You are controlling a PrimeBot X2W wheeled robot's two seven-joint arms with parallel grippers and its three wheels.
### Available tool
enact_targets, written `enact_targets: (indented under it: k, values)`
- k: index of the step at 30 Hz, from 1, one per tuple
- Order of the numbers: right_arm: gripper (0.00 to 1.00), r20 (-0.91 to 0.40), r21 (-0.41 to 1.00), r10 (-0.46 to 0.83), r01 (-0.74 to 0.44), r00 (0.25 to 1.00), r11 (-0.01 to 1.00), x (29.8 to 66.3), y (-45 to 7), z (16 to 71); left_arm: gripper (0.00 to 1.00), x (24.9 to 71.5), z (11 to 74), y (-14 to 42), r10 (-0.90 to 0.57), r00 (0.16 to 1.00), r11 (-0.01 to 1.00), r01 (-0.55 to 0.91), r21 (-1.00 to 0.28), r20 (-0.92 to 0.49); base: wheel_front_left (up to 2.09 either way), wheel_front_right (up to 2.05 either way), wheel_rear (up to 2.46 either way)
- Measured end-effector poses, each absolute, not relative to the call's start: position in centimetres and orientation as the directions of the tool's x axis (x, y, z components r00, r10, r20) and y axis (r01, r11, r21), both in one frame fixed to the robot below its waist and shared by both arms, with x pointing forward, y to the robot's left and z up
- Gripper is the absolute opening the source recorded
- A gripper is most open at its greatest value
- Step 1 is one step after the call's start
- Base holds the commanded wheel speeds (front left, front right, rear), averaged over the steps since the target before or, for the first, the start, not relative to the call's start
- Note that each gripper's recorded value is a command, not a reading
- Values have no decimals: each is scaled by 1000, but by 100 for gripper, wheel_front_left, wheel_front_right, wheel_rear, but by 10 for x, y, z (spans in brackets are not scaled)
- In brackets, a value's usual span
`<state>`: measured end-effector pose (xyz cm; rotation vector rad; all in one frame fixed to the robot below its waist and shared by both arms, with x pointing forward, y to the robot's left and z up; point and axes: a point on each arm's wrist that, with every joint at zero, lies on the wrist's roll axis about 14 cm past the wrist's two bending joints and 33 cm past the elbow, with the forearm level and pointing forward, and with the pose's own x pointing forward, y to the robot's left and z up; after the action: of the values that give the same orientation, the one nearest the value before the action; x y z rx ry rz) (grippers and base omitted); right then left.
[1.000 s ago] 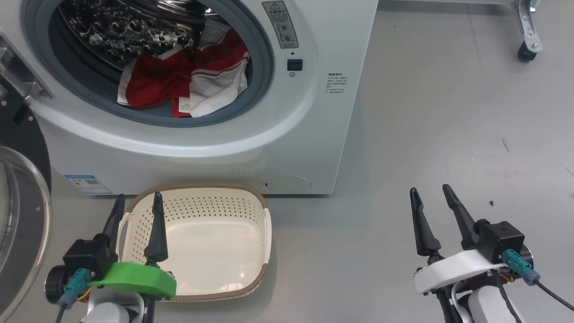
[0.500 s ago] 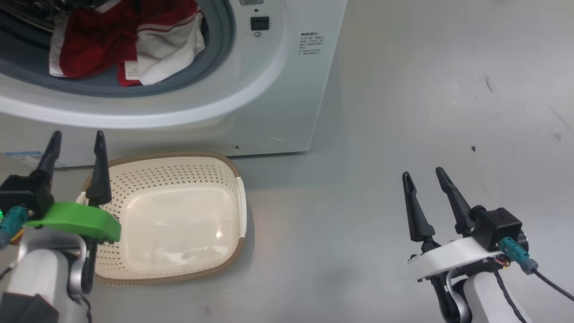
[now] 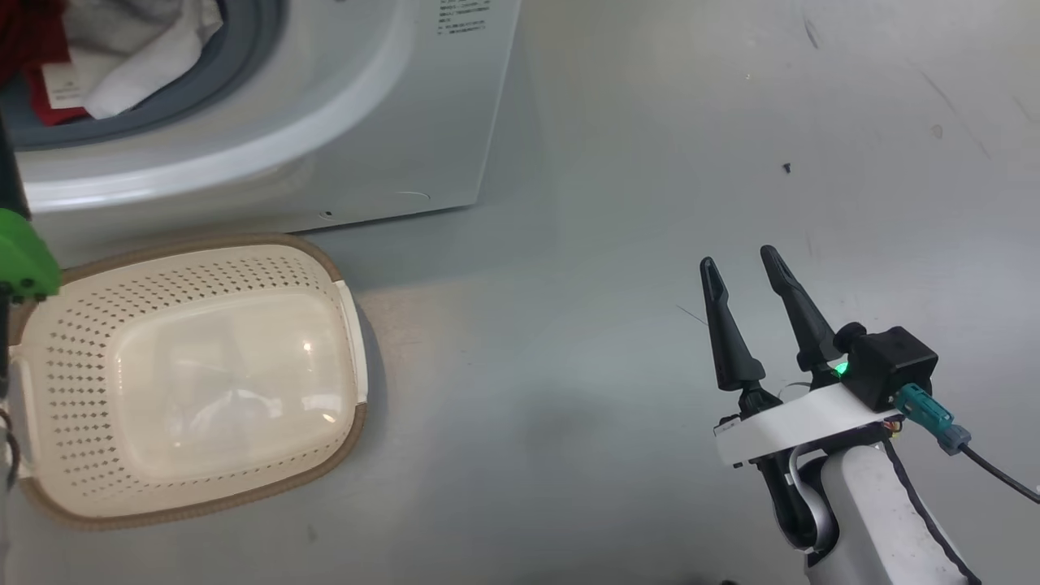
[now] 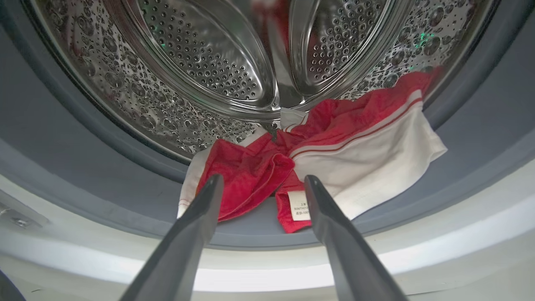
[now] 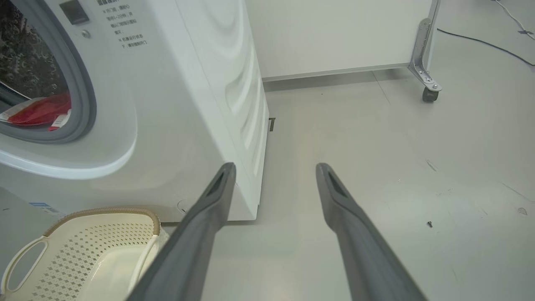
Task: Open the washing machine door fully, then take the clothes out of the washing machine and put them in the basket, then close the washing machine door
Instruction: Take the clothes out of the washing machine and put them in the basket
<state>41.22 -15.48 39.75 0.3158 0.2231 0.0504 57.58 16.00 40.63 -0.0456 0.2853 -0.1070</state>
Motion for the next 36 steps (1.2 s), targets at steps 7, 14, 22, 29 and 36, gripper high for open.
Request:
enact_targets:
  k: [7, 14, 22, 29, 36]
  values:
    - [100, -244, 314, 29, 51, 969, 948, 409, -173, 388, 100, 613, 376, 151, -114, 919, 992, 125, 5, -376, 0, 0, 0]
    - [100, -273, 315, 2, 87, 962, 945, 403, -180, 382, 100, 634, 350, 147, -100, 883, 986, 149, 74, -458, 0, 0, 0]
    - [100, -300, 294, -46, 138, 953, 946, 396, -192, 377, 100, 656, 338, 147, -63, 860, 982, 144, 122, -507, 0, 0, 0]
    - [100, -315, 283, -59, 153, 947, 947, 394, -195, 373, 100, 657, 318, 147, -35, 820, 981, 138, 138, -572, 0, 0, 0]
    - [100, -317, 285, -59, 154, 947, 946, 397, -195, 371, 100, 676, 322, 158, 3, 822, 984, 98, 148, -569, 0, 0, 0]
